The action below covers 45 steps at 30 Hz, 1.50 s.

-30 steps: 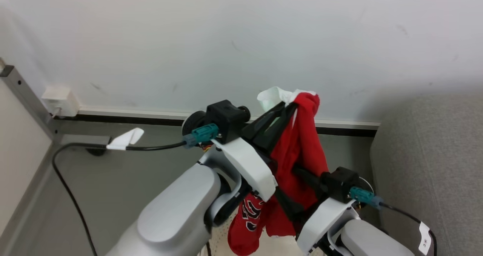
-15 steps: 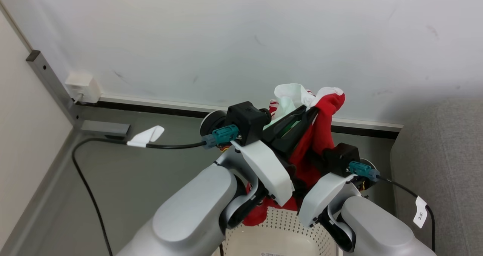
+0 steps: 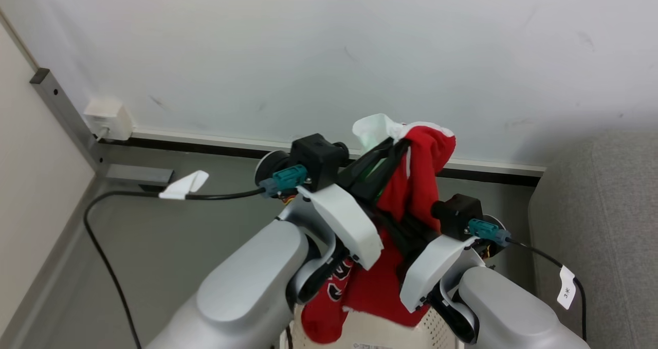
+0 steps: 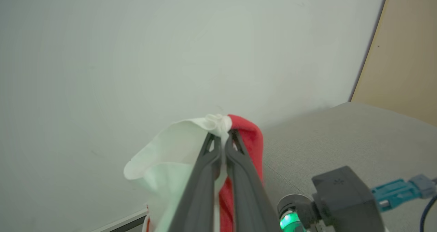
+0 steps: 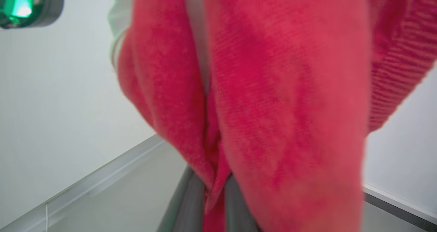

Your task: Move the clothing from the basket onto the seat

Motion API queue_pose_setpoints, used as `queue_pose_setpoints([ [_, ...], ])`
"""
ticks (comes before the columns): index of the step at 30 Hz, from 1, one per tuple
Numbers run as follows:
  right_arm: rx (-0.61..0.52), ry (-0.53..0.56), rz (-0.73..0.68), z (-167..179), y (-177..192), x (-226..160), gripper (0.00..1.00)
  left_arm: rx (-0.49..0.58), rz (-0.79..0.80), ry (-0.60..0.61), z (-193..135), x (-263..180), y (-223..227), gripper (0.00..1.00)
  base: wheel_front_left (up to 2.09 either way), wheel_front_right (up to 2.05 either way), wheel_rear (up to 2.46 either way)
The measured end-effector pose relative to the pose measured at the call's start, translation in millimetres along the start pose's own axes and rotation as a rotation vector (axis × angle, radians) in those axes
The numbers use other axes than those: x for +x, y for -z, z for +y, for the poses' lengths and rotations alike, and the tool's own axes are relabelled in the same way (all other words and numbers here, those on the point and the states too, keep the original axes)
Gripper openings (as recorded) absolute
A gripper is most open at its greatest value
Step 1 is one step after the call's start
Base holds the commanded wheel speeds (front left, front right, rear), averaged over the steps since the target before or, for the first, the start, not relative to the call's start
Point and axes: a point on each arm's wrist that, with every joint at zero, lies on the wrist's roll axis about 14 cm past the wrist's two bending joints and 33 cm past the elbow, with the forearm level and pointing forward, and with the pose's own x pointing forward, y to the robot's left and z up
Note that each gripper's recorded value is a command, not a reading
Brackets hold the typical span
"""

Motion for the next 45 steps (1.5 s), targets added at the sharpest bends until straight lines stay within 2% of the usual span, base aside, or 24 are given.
queue_pose_setpoints([
  [6, 0.003, 0.006, -0.015, -2, -2, -10, 0.0, -0.002, 0.013, -0.04, 14, -6, 9, 0.0, 0.0, 0.0, 0.0],
  [17, -0.032, 0.097, -0.081, -31, -17, -43, 0.0, -0.036, 0.058, -0.082, 19, -28, 31, 0.0, 0.0, 0.0, 0.0],
  [18, -0.042, 0.103, -0.085, -33, -19, -45, 0.0, -0.04, 0.06, -0.079, 17, -28, 32, 0.36, 0.0, 0.0, 0.0],
  [19, -0.049, 0.108, -0.093, -35, -21, -48, 0.0, -0.045, 0.061, -0.076, 15, -29, 34, 0.81, 0.0, 0.0, 0.0],
  [20, -0.059, 0.114, -0.101, -37, -24, -50, 0.0, -0.049, 0.059, -0.071, 12, -30, 34, 1.0, 0.0, 0.0, 0.0],
  [34, -0.237, 0.259, -0.2, -86, -69, -106, 0.0, -0.087, 0.024, 0.029, -26, -25, 40, 1.0, 0.0, 0.0, 0.0],
  [45, -0.355, 0.477, -0.316, -137, -123, -185, 0.0, -0.115, 0.023, 0.158, -67, -5, 52, 1.0, 0.0, 0.0, 0.0],
])
